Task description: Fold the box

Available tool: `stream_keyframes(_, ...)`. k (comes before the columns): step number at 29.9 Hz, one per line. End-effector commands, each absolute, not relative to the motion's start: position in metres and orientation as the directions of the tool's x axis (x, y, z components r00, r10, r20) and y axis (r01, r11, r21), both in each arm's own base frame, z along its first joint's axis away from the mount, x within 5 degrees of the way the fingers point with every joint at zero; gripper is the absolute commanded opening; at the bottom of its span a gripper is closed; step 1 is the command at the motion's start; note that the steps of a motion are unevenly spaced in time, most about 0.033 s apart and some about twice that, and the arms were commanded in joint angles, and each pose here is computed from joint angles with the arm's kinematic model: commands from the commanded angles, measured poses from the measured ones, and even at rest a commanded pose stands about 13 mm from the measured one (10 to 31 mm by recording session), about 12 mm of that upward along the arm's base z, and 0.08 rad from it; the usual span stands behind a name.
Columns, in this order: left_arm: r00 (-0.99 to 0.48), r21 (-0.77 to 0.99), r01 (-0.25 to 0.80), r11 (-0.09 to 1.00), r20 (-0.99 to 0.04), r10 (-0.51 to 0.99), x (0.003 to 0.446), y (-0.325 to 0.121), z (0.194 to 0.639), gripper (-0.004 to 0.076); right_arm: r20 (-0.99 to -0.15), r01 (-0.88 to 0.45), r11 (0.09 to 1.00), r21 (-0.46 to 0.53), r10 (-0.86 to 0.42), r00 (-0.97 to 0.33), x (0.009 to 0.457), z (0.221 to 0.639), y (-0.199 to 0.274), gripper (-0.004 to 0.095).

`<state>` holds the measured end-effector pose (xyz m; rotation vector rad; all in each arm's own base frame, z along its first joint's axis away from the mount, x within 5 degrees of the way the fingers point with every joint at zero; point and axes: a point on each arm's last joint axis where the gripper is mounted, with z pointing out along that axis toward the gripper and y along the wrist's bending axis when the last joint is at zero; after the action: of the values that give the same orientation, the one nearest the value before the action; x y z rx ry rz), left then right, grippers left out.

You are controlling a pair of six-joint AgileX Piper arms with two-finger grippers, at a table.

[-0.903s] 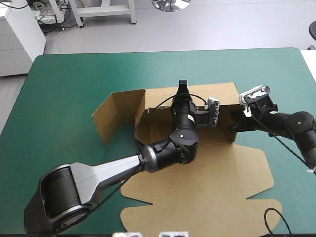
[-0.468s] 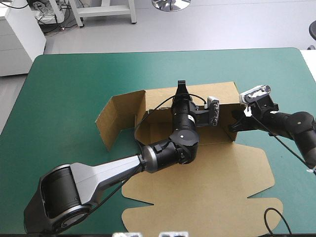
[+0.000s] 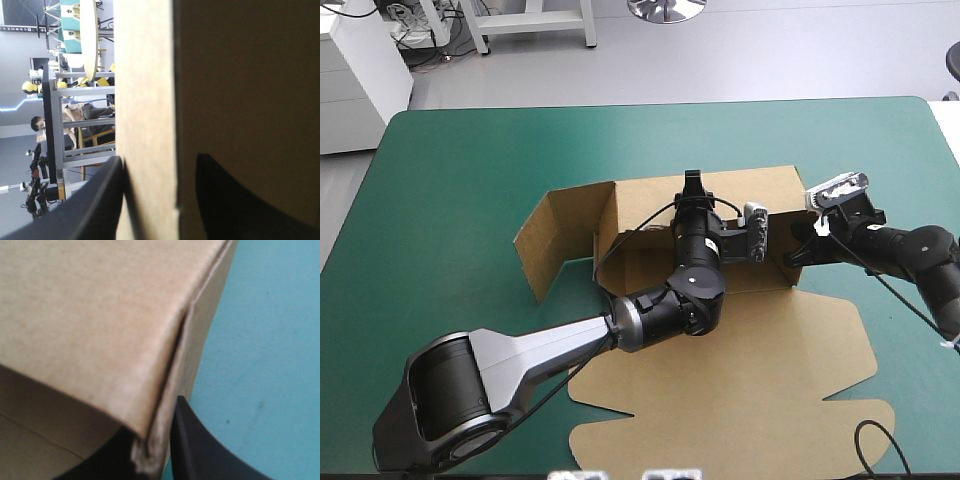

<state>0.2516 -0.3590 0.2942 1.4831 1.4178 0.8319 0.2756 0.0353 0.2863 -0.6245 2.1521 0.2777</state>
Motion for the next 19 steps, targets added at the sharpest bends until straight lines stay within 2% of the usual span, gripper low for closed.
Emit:
stream_keyframes(1, 0.141, 0.934, 0.338, 0.117, -0.173, 0.975, 0.247, -0.356, 0.321, 0.0406, -0.813, -0.565, 0.825, 0.001, -0.329, -0.481, 0.270, 0.301, 0.041, 0.0003)
stream_keyframes(5, 0.134, 0.937, 0.326, 0.124, -0.176, 0.975, 0.246, -0.356, 0.322, 0.0405, -0.808, -0.566, 0.824, -0.005, -0.337, -0.484, 0.270, 0.300, 0.040, 0.0001)
stream_keyframes(11, 0.138, 0.959, 0.238, 0.151, -0.187, 0.972, 0.230, -0.363, 0.330, 0.0405, -0.795, -0.562, 0.827, -0.016, -0.352, -0.495, 0.269, 0.299, 0.039, 0.0001)
stream_keyframes(19, 0.149, 0.963, 0.225, 0.151, -0.187, 0.971, 0.200, -0.374, 0.332, 0.0404, -0.790, -0.552, 0.834, -0.007, -0.343, -0.509, 0.269, 0.298, 0.038, 0.0001)
